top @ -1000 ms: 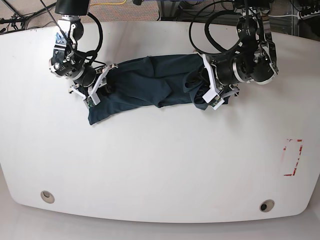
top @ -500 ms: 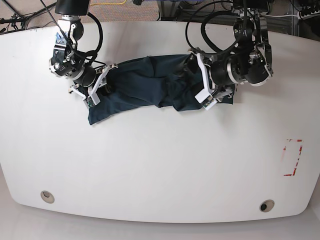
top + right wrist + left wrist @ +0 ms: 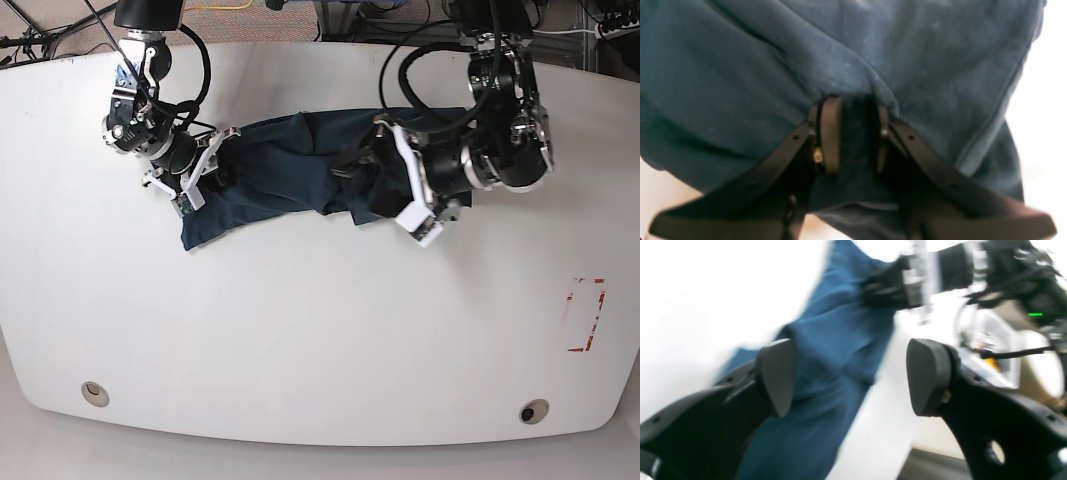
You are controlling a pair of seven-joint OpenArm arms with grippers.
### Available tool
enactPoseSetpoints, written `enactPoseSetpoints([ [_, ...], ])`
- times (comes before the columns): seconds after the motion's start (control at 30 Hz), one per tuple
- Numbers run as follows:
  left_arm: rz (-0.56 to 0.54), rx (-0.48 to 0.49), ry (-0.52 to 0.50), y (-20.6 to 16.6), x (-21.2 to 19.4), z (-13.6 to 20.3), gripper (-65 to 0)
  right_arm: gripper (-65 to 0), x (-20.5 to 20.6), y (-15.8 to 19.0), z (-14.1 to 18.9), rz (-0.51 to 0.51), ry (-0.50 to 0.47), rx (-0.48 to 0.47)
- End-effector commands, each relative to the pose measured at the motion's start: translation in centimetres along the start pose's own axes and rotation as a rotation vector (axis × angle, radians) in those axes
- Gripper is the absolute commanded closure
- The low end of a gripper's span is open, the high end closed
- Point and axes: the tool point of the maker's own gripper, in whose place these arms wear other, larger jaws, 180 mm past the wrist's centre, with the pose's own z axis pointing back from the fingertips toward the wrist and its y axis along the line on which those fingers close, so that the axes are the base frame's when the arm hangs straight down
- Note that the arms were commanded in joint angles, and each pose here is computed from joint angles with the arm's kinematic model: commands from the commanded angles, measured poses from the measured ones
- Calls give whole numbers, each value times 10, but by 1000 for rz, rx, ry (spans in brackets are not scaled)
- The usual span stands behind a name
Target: Fold the T-shirt properly
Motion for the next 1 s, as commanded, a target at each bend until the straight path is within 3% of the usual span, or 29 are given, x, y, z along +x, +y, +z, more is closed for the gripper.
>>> enactPoseSetpoints([
  [0.0,-14,79,-6,24,2,19,-471,-132,11,-4,6,29,-16,-16],
  [0.23,-11,267,45,75,-15,68,-471,-140,38,-1,22,105,-56,-49],
  [0.33,7,343,71,92,-27,93,-471,-192,51,3,34,155,-49,-73],
  [0.53,39,484,107,120,-44,142,-471,-445,81,32,47,178,-95,-85],
  [0.63,49,538,125,128,-51,163,-471,-536,84,53,43,157,-91,-40],
  [0.73,58,588,135,135,-56,181,-471,-553,88,78,36,143,-111,43],
  [0.97,93,722,118,150,-60,228,-471,-507,96,142,21,174,-135,229],
])
